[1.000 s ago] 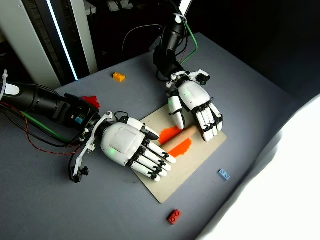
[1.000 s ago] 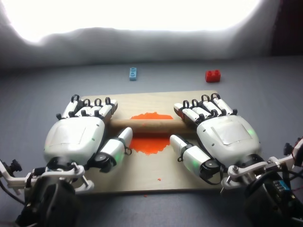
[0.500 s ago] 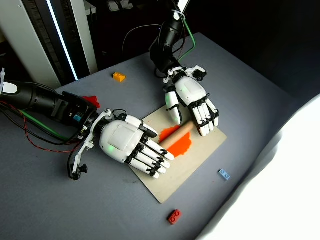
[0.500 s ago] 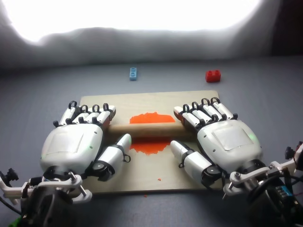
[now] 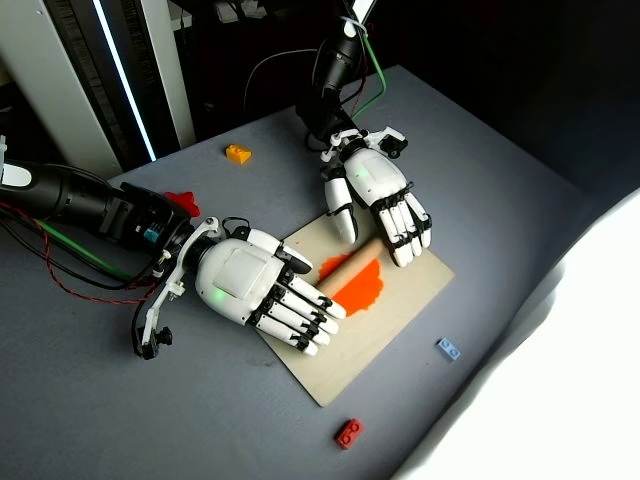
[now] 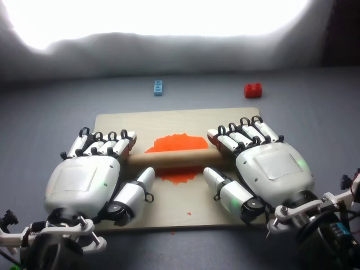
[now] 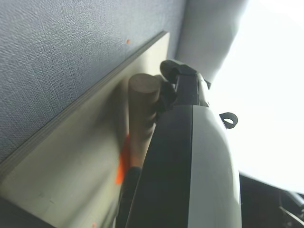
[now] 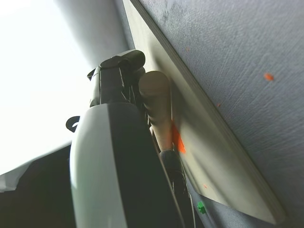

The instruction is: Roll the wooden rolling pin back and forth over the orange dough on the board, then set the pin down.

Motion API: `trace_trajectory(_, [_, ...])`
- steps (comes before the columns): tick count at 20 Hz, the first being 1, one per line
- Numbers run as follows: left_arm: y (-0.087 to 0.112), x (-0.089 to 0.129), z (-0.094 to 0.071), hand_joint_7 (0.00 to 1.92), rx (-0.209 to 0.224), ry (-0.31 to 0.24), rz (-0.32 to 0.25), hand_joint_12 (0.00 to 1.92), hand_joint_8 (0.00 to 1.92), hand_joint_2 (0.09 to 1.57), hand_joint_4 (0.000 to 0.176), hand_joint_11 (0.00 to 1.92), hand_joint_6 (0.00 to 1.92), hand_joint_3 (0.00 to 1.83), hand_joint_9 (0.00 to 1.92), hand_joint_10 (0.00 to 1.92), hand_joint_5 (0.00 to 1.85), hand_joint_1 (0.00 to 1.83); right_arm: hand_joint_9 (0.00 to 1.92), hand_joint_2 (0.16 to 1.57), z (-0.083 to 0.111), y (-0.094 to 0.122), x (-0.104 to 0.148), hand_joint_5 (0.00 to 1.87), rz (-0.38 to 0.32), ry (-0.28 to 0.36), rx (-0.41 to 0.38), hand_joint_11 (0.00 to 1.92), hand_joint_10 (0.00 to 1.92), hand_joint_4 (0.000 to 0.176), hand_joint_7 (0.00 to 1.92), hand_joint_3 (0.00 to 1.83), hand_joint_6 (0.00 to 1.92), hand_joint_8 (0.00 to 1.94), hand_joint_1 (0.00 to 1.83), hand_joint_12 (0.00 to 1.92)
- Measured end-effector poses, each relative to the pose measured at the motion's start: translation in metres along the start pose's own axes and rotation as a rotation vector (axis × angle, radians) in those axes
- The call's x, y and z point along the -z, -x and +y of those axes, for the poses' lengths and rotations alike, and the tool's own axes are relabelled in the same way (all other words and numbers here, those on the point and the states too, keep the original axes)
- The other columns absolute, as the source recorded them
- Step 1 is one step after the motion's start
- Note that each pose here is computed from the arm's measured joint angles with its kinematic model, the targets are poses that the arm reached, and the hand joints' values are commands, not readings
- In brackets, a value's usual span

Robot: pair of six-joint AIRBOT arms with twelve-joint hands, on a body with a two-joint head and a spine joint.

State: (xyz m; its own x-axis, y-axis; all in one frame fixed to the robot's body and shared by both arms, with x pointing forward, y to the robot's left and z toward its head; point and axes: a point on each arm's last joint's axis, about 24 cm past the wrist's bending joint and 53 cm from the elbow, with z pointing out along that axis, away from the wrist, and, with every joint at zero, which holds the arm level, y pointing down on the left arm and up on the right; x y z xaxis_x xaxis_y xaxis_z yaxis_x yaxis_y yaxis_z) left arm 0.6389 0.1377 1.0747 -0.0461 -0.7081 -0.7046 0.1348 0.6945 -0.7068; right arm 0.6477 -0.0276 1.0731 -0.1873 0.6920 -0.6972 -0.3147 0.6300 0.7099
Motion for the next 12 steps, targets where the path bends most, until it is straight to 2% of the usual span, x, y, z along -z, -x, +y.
trace_trajectory(7, [0.0023, 0.0038, -0.0005, 0.43, 0.006, 0.003, 0.004, 0.81, 0.0, 1.45, 0.0, 0.0, 0.01, 0.0, 0.4, 0.01, 0.33, 0.0, 0.14, 1.45, 0.0022, -0.0015, 0.0055, 0.3, 0.011, 0.0, -0.005, 0.0, 0.62, 0.0, 0.4, 0.0, 0.02, 0.01, 0.0, 1.02])
trace_trajectory(12, [0.0079, 0.0047, 0.0011, 0.41, 0.011, 0.006, 0.003, 0.78, 0.0, 1.45, 0.0, 0.0, 0.0, 0.0, 0.39, 0.0, 0.32, 0.0, 0.14, 1.46, 0.0033, -0.0059, 0.0094, 0.32, 0.026, -0.002, -0.005, 0.0, 0.6, 0.0, 0.39, 0.01, 0.03, 0.0, 0.0, 1.0])
